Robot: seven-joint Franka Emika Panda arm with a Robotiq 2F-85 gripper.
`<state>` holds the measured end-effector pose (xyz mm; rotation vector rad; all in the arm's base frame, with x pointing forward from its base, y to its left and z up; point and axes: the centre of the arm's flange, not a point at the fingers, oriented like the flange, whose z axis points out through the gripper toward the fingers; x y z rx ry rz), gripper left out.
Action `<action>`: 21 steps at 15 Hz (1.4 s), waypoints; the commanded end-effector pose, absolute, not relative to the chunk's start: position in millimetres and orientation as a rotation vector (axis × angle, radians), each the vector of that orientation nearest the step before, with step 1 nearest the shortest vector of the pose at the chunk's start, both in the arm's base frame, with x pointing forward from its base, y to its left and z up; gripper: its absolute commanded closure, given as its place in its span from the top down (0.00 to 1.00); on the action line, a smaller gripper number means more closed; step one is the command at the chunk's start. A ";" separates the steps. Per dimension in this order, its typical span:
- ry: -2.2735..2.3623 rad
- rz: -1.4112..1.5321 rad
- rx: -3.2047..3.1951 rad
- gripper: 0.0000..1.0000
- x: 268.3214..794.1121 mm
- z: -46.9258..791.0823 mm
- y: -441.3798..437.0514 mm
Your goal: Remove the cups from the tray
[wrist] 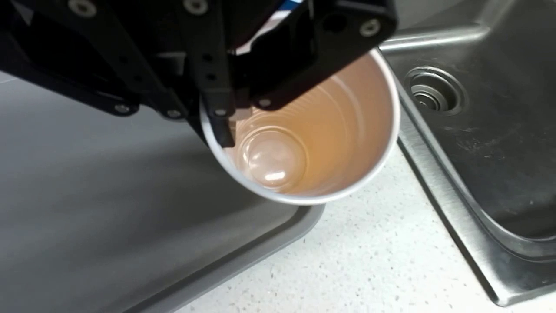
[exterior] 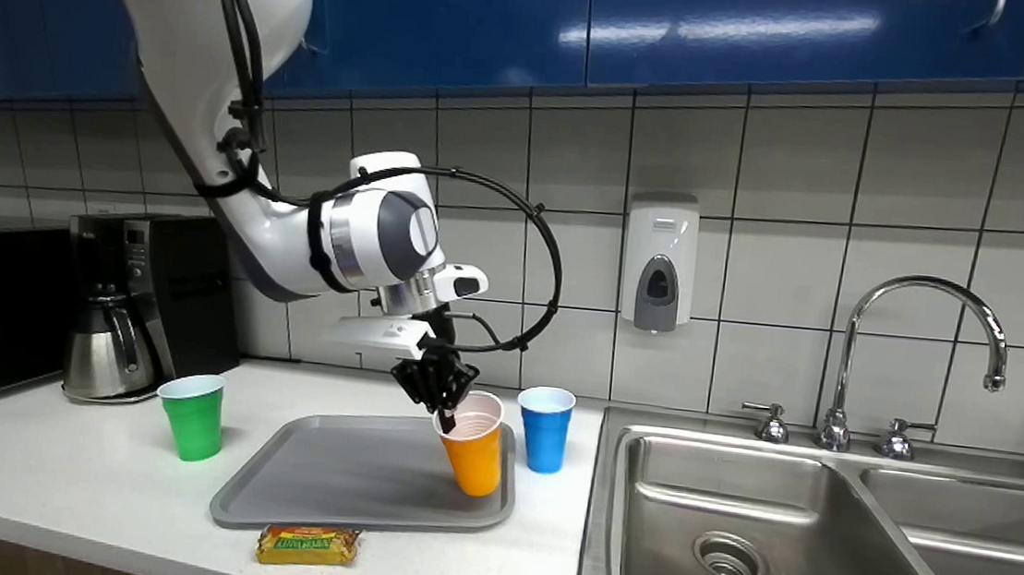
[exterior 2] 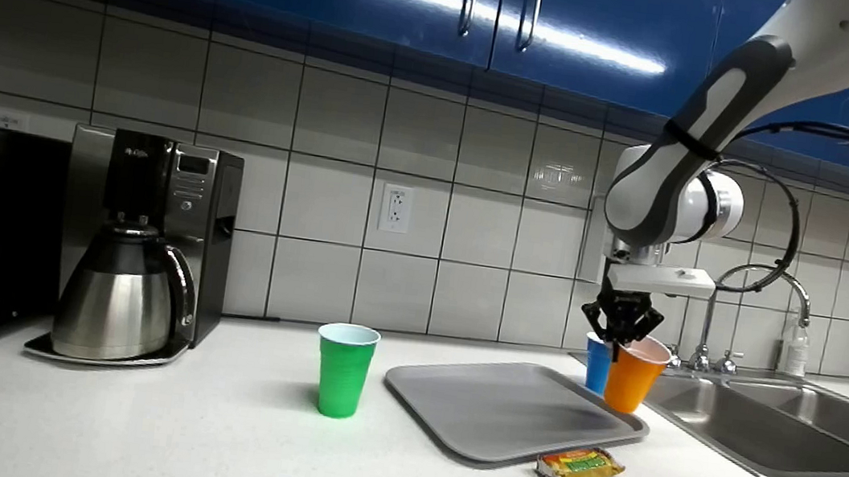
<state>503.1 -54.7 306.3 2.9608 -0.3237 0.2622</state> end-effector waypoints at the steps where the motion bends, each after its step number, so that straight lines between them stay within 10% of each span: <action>1: -0.353 0.286 2.938 0.01 484.2 313.5 -71.1; 21: -0.493 0.236 2.882 0.01 448.0 305.5 -132.4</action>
